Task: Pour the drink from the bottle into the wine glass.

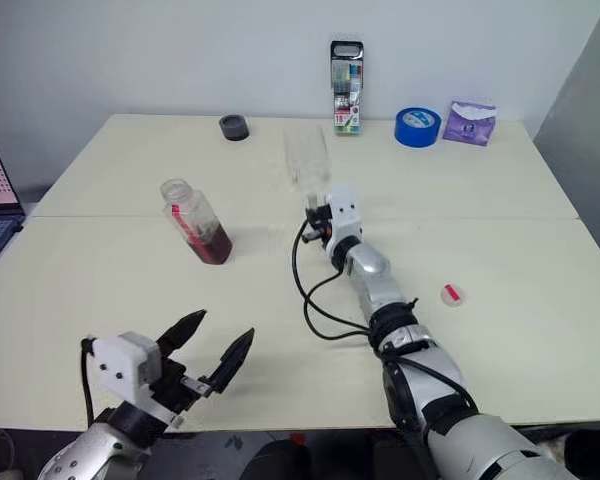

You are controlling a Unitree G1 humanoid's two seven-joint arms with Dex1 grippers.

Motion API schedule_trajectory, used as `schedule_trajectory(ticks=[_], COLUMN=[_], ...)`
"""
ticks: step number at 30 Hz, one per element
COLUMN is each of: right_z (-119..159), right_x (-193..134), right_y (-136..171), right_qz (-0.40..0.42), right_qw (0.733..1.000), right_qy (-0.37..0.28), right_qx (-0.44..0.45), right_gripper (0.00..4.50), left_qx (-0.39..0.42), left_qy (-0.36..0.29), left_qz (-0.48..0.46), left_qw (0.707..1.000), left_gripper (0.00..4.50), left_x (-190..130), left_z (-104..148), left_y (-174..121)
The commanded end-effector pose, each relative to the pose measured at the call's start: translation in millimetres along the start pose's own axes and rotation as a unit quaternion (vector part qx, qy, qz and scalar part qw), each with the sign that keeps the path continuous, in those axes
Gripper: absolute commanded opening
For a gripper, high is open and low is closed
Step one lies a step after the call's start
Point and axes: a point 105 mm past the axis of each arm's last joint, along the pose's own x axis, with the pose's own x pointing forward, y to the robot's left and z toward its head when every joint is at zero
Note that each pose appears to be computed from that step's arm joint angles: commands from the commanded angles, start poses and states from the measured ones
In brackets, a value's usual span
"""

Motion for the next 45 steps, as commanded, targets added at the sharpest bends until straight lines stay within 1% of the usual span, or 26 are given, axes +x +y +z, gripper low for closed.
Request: schedule_trajectory(ticks=[1, 4, 8, 13, 17, 21, 23, 26, 28, 30, 35, 39, 45], right_z=[9, -10, -29, -55, -58, -56, -53, -45, -37, -29, -29, -29, -29], right_x=[1, -4, -15, -40, -57, -65, -64, -57, -51, -43, -25, -18, -13], right_y=[10, 8, 0, -17, -25, -24, -21, -14, -7, -3, 6, 9, 14], right_qz=[0.009, -0.003, -0.012, -0.031, -0.04, -0.035, -0.03, -0.019, -0.003, 0.002, 0.01, 0.013, 0.015], right_qw=[0.999, 0.998, 0.997, 0.992, 0.989, 0.987, 0.988, 0.992, 0.995, 0.996, 0.996, 0.996, 0.997], right_qy=[-0.03, -0.001, 0.034, 0.092, 0.118, 0.128, 0.123, 0.097, 0.071, 0.046, 0.038, 0.035, 0.026], right_qx=[-0.043, -0.058, -0.075, -0.076, -0.08, -0.088, -0.088, -0.076, -0.064, -0.082, -0.077, -0.08, -0.067], right_gripper=[0.11, 0.11, 0.11, 0.11, 0.11, 0.11, 0.11, 0.11, 0.11, 0.11, 0.11, 0.11, 0.11], left_qx=[0.017, 0.015, 0.015, 0.014, 0.016, 0.018, 0.018, 0.017, 0.018, 0.019, 0.022, 0.023, 0.023], left_qy=[-0.011, -0.015, -0.016, -0.016, -0.019, -0.021, -0.023, -0.027, -0.029, -0.03, -0.035, -0.037, -0.044], left_qz=[-0.009, -0.009, -0.012, -0.021, -0.021, -0.022, -0.023, -0.024, -0.024, -0.026, -0.028, -0.029, -0.032], left_qw=[1.0, 1.0, 1.0, 1.0, 0.999, 0.999, 0.999, 0.999, 0.999, 0.999, 0.999, 0.999, 0.998], left_gripper=[4.5, 4.5, 4.5, 4.5, 4.5, 4.5, 4.5, 4.5, 4.5, 4.5, 4.5, 4.5, 4.5], left_x=[-7, -8, -8, -7, -4, -2, 0, 4, 6, 8, 13, 15, 20], left_z=[0, -2, -7, -11, -10, -7, -5, -2, 0, 2, 8, 12, 25], left_y=[-5, -5, -4, -7, -6, -7, -8, -9, -10, -10, -11, -11, -18])
